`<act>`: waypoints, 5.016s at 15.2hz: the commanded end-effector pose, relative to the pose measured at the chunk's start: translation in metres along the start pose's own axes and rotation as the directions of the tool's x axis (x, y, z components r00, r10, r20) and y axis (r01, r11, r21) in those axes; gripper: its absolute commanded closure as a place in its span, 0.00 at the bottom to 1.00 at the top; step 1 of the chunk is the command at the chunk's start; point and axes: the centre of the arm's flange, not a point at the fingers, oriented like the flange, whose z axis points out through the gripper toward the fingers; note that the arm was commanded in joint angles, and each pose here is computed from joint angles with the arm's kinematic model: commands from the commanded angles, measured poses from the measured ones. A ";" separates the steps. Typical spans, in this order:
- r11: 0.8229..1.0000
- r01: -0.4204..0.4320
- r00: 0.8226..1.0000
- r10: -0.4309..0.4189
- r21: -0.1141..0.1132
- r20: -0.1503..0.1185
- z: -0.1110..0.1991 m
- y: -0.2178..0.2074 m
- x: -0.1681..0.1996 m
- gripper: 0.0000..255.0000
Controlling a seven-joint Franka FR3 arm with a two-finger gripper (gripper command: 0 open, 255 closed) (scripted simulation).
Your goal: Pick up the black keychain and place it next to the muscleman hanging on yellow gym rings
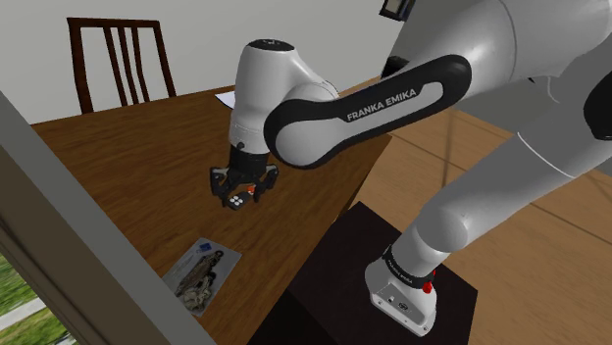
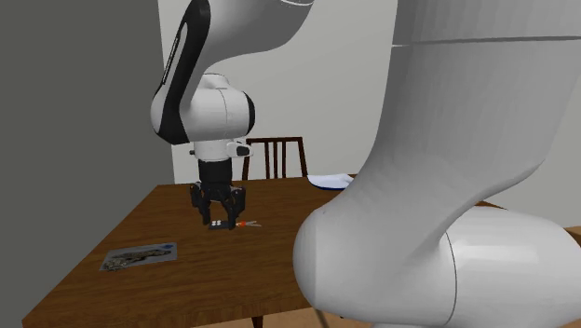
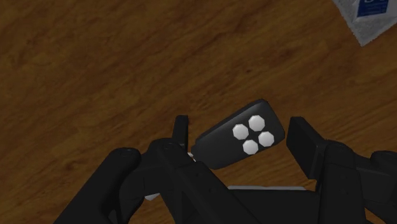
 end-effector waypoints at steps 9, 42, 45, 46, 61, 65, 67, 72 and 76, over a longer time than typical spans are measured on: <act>1.000 0.000 1.000 0.000 0.000 0.001 -0.052 0.000 0.000 1.00; 1.000 0.000 1.000 0.000 0.000 0.001 -0.056 0.324 0.271 1.00; 1.000 0.000 1.000 0.000 0.000 0.001 -0.056 0.354 0.297 1.00; 1.000 0.000 1.000 0.000 0.000 0.001 -0.056 0.365 0.305 1.00; 1.000 0.000 1.000 0.000 0.000 0.001 -0.056 0.517 0.432 1.00; 1.000 0.000 1.000 0.000 0.000 0.001 -0.055 0.557 0.466 1.00; 1.000 0.000 1.000 0.000 0.000 0.001 -0.055 0.577 0.483 1.00; 1.000 0.000 1.000 0.000 0.000 0.001 -0.045 0.606 0.507 1.00; 1.000 0.000 1.000 0.000 0.000 0.001 -0.024 0.607 0.506 1.00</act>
